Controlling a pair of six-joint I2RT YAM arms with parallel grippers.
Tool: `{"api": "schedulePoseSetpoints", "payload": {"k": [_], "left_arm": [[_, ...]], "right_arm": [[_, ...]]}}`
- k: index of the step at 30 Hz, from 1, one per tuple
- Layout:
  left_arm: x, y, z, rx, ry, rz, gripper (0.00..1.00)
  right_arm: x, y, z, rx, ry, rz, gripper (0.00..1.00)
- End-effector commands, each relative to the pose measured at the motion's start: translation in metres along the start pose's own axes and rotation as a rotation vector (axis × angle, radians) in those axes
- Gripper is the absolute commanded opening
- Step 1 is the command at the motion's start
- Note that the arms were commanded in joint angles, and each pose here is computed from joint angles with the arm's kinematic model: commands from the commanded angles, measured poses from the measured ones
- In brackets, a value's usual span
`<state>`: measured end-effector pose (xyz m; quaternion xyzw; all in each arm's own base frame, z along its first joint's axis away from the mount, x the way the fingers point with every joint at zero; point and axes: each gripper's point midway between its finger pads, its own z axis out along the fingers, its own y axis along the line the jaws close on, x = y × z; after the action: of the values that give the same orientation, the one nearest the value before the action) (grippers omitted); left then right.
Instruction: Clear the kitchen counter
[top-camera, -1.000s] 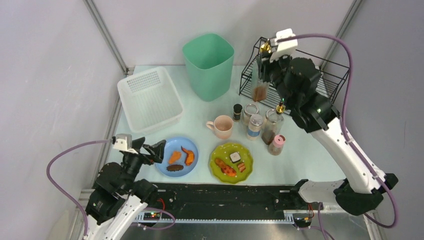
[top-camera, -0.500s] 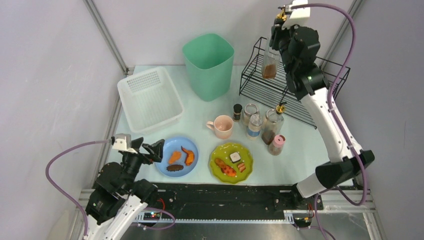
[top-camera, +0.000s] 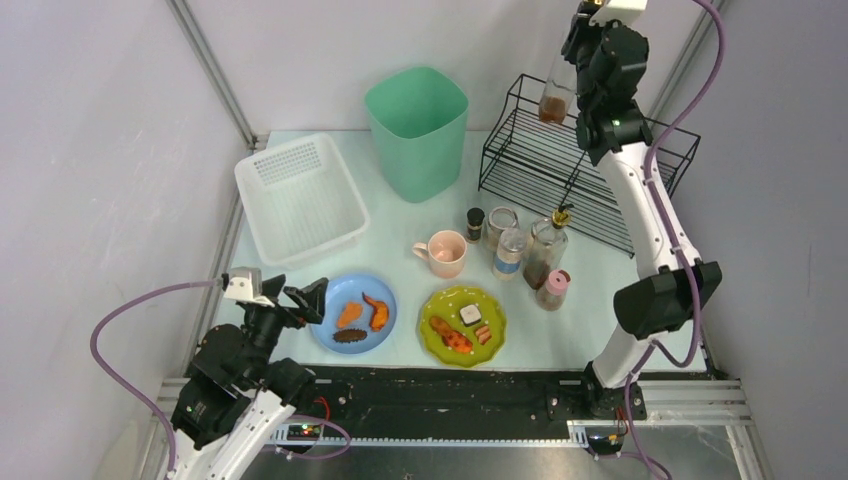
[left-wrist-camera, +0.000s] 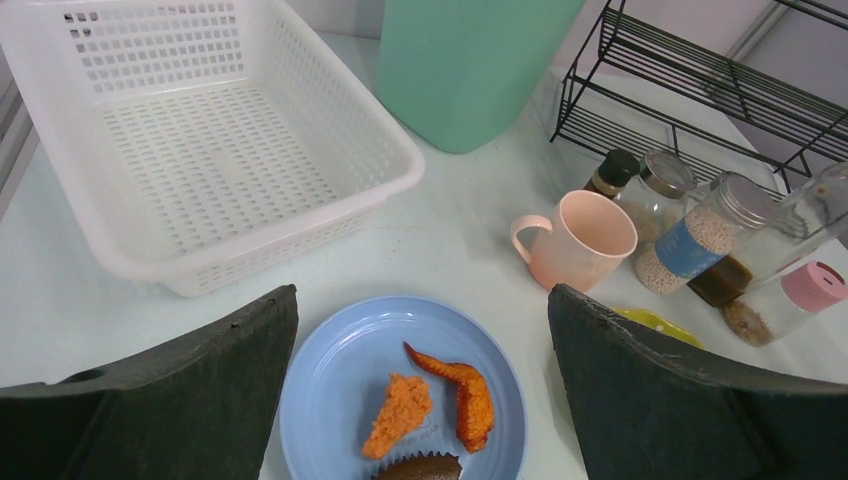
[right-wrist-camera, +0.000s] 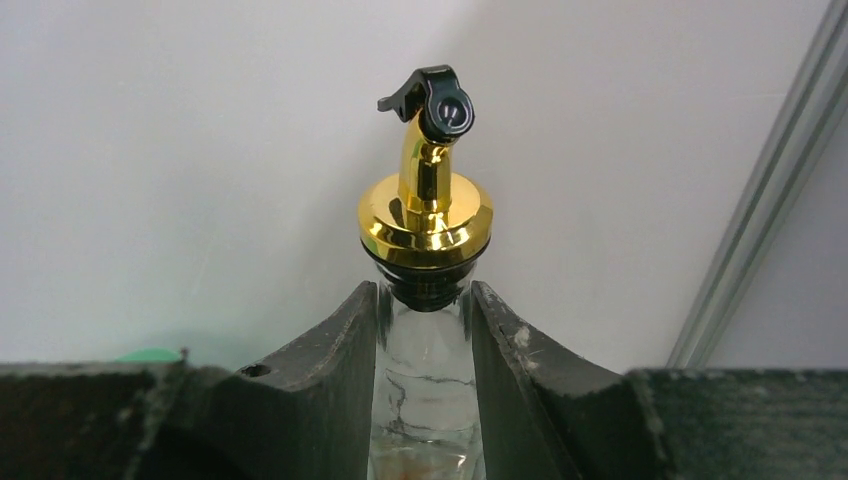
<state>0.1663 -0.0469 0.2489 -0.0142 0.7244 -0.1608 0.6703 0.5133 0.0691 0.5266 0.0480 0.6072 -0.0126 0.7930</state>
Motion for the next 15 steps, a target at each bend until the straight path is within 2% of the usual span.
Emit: {"api": "schedulePoseSetpoints", "payload": {"k": [1, 15], "left_arm": [[-0.01, 0.003, -0.007, 0.0, -0.07, -0.035, 0.98], [-0.008, 0.005, -0.005, -0.017, -0.064, -0.037, 0.98]], "right_arm": [[-0.067, -0.008, 0.011, 0.048, -0.234, 0.1, 0.0], [-0.036, -0.022, 0.055, 0.18, -0.268, 0.134, 0.0]]}}
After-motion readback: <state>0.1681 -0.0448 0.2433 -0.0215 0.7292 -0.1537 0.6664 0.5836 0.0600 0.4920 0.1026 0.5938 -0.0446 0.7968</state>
